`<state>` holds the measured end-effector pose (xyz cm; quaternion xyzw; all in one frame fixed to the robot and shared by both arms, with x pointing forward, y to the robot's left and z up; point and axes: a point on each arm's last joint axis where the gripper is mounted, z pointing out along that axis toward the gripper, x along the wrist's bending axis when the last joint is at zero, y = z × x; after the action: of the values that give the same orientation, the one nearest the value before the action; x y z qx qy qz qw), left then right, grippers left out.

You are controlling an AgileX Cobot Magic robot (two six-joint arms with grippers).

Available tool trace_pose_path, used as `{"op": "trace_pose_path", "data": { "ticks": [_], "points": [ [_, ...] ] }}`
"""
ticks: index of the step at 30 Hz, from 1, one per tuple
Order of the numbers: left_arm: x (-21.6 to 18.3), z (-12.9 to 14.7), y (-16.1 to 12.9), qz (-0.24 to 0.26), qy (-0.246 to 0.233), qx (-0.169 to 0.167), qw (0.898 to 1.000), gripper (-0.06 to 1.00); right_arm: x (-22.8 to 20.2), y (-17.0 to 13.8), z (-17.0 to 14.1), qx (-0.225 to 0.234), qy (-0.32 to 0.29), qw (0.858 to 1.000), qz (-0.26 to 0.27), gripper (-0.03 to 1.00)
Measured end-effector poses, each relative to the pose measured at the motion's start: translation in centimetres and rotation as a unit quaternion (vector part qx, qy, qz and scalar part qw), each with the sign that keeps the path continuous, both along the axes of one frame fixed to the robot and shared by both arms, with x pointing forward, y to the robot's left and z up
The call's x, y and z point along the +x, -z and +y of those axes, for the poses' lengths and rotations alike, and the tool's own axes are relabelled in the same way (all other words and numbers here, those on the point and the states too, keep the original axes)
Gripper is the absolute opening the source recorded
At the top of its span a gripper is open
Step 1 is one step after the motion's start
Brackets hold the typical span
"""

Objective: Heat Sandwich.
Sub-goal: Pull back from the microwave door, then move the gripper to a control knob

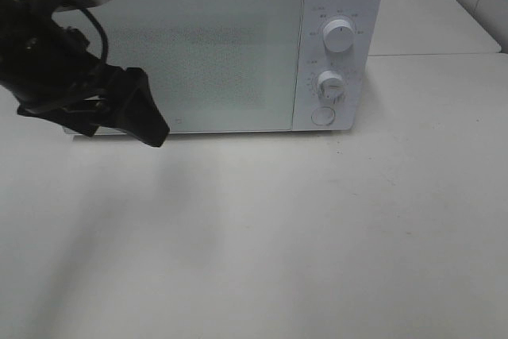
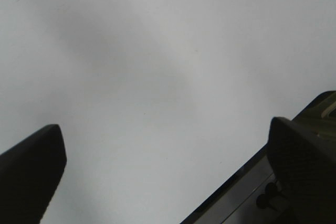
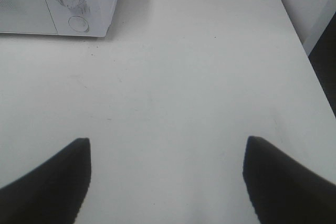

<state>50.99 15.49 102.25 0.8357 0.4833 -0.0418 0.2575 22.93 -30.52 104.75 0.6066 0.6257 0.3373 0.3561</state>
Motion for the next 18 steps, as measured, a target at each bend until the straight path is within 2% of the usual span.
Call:
{"op": "trace_pose_path", "data": {
  "ticks": [10,14,15,18],
  "points": [
    [-2.2,4.9,-0.6,-0.021,-0.084,0.002,0.996,0.98,0.0,0.0,0.0,0.0,0.0,1.0,0.0,0.77],
    [-3.6,7.7,-1.3,-0.043,-0.141,0.014,0.989,0.99,0.0,0.0,0.0,0.0,0.0,1.0,0.0,0.77],
    [-3.6,7.7,-1.3,-0.043,-0.141,0.014,0.989,0.99,0.0,0.0,0.0,0.0,0.0,1.0,0.0,0.77],
    [-5.1,9.5,-2.1,-0.072,-0.184,0.033,0.98,0.99,0.0,0.0,0.0,0.0,0.0,1.0,0.0,0.77]
  ]
}}
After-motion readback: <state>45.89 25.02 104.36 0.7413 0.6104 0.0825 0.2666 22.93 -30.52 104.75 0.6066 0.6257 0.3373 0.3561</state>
